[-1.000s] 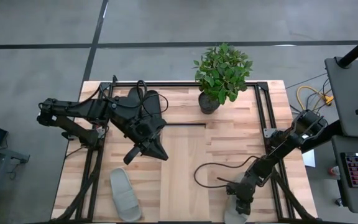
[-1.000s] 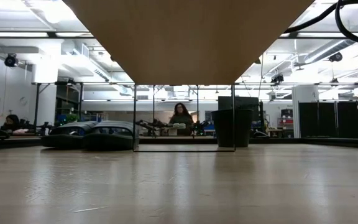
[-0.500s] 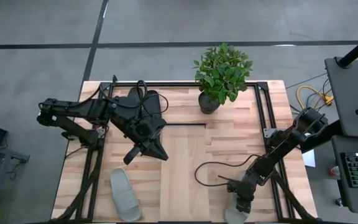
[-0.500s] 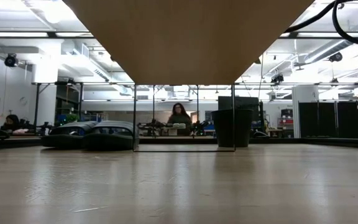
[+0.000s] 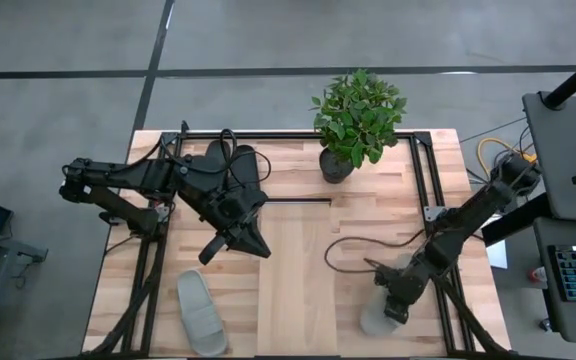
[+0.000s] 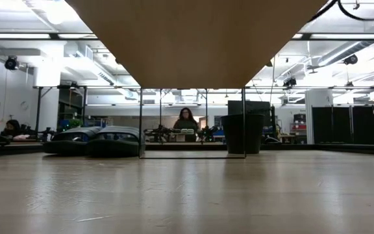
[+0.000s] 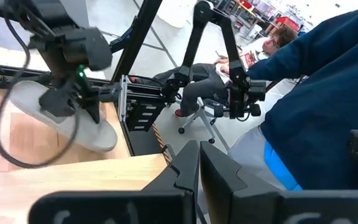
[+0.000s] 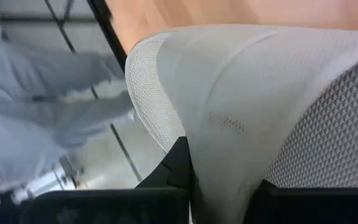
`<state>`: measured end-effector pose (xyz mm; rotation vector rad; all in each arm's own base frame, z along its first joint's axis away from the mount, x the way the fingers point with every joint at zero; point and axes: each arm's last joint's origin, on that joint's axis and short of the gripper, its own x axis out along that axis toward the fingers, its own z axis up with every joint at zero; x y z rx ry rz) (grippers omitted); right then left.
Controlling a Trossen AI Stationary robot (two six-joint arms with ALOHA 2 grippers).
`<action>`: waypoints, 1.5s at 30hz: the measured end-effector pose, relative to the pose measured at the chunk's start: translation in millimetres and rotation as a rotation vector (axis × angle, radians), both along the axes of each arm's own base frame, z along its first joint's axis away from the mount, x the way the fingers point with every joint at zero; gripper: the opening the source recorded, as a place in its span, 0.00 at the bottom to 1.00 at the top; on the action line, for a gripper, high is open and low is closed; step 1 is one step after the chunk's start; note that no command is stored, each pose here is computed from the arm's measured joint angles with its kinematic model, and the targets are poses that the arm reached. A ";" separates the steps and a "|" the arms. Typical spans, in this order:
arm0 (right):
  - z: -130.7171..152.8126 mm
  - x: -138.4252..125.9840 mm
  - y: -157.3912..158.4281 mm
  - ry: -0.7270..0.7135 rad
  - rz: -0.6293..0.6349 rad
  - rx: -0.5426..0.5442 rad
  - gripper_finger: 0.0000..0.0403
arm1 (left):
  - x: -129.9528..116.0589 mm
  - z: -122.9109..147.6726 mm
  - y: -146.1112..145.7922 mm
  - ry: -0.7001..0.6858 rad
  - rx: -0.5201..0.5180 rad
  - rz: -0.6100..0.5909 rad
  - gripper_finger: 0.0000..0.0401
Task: Pick and place slides into the shelf
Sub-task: Put the right gray slipper on the shelf
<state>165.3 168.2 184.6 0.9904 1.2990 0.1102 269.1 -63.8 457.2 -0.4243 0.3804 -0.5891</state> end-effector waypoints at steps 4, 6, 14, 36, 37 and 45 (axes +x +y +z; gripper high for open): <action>12.9 -1.8 -13.0 -0.053 -0.076 -0.019 0.02 | 0.3 -0.4 0.0 0.001 0.001 0.001 0.00; 18.3 -2.5 -18.9 -0.074 -0.105 -0.022 0.02 | 1.9 -1.5 -0.3 0.004 0.002 0.002 0.00; 34.0 -2.2 -38.5 -0.153 -0.197 -0.026 0.02 | 9.5 -7.4 -1.7 0.027 0.006 0.003 0.00; 101.6 11.5 -66.1 -0.408 -0.367 -0.105 0.02 | 17.5 8.8 0.5 -0.159 -0.007 0.117 0.00; 105.7 12.2 -67.7 -0.417 -0.379 -0.115 0.02 | 17.7 8.9 0.8 -0.159 -0.005 0.125 0.00; 141.8 19.7 -80.5 -0.531 -0.483 -0.151 0.02 | 17.6 9.8 2.4 -0.183 0.028 0.169 0.00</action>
